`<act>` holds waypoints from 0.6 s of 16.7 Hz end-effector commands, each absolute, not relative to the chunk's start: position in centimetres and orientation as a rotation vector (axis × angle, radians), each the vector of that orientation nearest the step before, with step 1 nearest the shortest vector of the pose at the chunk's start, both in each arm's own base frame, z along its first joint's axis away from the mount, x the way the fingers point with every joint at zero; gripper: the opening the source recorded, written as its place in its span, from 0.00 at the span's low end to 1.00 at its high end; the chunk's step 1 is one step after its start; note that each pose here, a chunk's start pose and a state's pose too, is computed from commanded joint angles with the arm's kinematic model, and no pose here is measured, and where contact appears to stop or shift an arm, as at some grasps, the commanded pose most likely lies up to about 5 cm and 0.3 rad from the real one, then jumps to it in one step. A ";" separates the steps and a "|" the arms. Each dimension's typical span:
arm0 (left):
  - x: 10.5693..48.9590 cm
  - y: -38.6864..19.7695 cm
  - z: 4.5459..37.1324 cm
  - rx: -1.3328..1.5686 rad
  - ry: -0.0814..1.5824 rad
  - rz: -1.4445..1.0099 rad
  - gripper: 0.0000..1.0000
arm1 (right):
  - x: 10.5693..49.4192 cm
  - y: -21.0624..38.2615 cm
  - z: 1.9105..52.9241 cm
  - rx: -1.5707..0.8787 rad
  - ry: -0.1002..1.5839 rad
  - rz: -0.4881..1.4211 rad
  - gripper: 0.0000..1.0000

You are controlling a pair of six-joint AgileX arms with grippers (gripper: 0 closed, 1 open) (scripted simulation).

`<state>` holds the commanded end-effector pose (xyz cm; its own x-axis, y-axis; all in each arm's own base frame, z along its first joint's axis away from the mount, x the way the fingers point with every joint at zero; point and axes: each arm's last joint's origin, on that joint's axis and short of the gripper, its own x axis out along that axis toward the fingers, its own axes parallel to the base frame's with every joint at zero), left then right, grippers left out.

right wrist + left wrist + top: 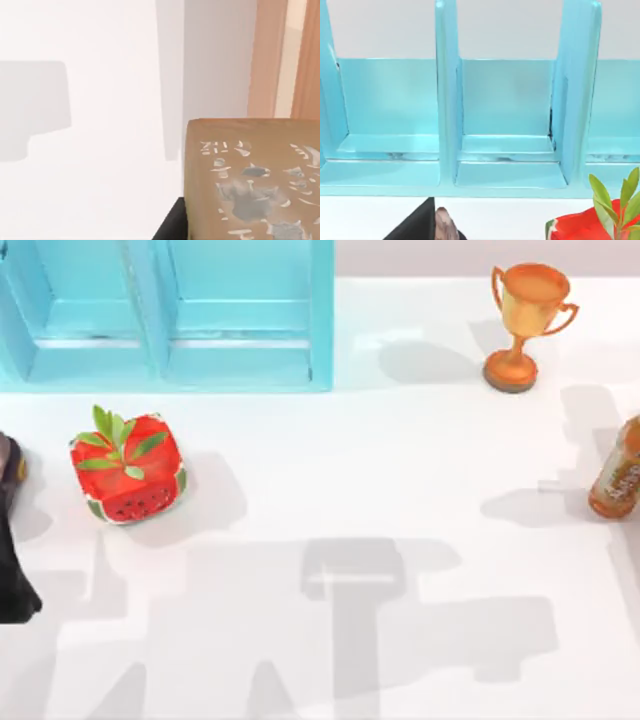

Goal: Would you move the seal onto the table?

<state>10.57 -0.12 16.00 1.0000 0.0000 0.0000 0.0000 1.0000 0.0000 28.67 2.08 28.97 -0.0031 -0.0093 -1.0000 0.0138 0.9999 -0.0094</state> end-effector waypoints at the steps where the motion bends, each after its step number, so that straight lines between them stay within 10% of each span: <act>1: 10.6 -0.1 16.0 0.000 0.000 0.000 1.00 | 29.7 3.4 28.8 0.000 1.570 -0.015 0.00; 10: 10.6 -0.1 16.0 0.000 0.000 0.000 1.00 | 35.1 25.2 20.2 0.000 1.585 -0.005 0.00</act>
<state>10.57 -0.12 16.00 1.0000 0.0000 0.0000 0.0000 1.0000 0.0000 35.15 25.20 20.24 -0.0138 -0.0031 -0.9999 0.0026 1.0000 -0.0031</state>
